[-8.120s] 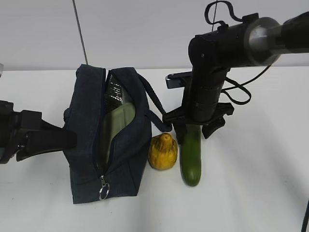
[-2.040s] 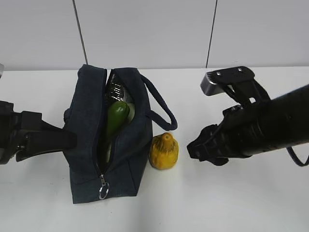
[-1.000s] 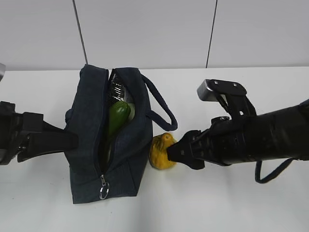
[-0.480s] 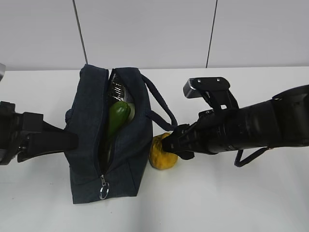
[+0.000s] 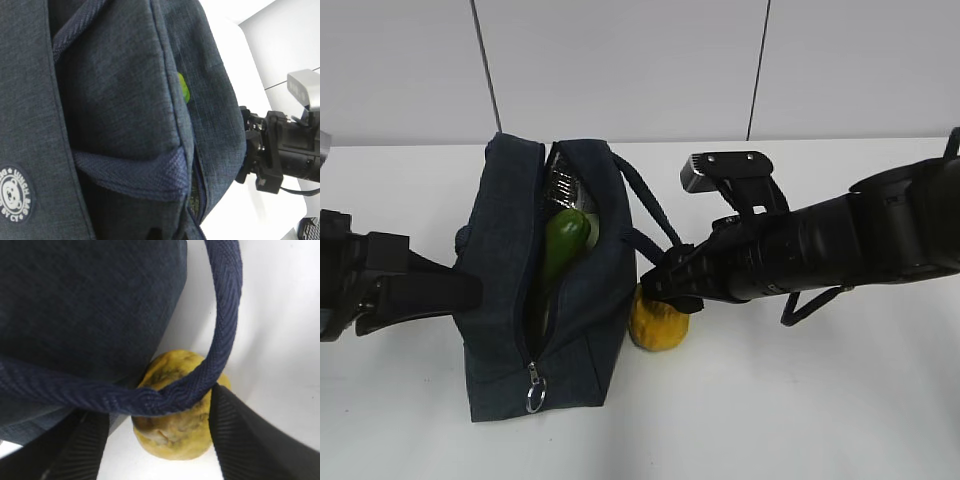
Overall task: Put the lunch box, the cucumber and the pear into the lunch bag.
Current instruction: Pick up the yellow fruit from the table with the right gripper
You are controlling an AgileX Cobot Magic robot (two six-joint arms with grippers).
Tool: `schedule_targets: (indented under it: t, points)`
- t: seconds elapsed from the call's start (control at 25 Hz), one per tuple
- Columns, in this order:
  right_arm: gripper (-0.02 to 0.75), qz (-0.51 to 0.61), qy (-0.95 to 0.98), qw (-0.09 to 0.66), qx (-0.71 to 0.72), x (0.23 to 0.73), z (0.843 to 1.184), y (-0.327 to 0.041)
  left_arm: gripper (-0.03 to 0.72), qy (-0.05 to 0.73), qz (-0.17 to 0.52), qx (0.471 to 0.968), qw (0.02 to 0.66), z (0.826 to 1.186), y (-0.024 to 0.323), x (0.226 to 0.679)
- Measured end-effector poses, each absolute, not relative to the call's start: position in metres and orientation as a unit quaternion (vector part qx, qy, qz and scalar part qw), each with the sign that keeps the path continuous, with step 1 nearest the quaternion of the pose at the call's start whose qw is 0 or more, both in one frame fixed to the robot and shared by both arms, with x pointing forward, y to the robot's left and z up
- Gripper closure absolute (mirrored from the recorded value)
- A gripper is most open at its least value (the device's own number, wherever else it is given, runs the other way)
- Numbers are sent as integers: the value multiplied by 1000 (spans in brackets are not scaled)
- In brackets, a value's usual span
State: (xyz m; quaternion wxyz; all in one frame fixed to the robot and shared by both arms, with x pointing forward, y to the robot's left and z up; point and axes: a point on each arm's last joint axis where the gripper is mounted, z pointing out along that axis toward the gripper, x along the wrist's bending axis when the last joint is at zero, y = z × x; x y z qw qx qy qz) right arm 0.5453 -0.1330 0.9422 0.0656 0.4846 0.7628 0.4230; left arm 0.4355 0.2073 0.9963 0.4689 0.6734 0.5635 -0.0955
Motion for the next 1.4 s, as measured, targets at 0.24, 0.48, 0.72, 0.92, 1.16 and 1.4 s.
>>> schedule_targets:
  t: [0.24,0.48,0.72,0.92,1.16,1.4]
  points:
    - [246,411,767,57,491,548,930,-132,703,564,-96,673,469,996,207,436]
    - [246,401,769,51,495,548,921,-132,703,564,-96,673,469,996,207,436]
    - [287,397,770,50,497,549,918,-132,703,564,-96,673,469,996,207,436]
    - [370,396,770,54,498,550,919,-132,703,564,-96,673,469,996,207,436]
    - [441,396,770,56,498,551,919,-132,703,564,-96,673,469,996,207,436]
    - [458,395,771,56,497,550,919,-132,703,564,-96,673,469,996,207,436]
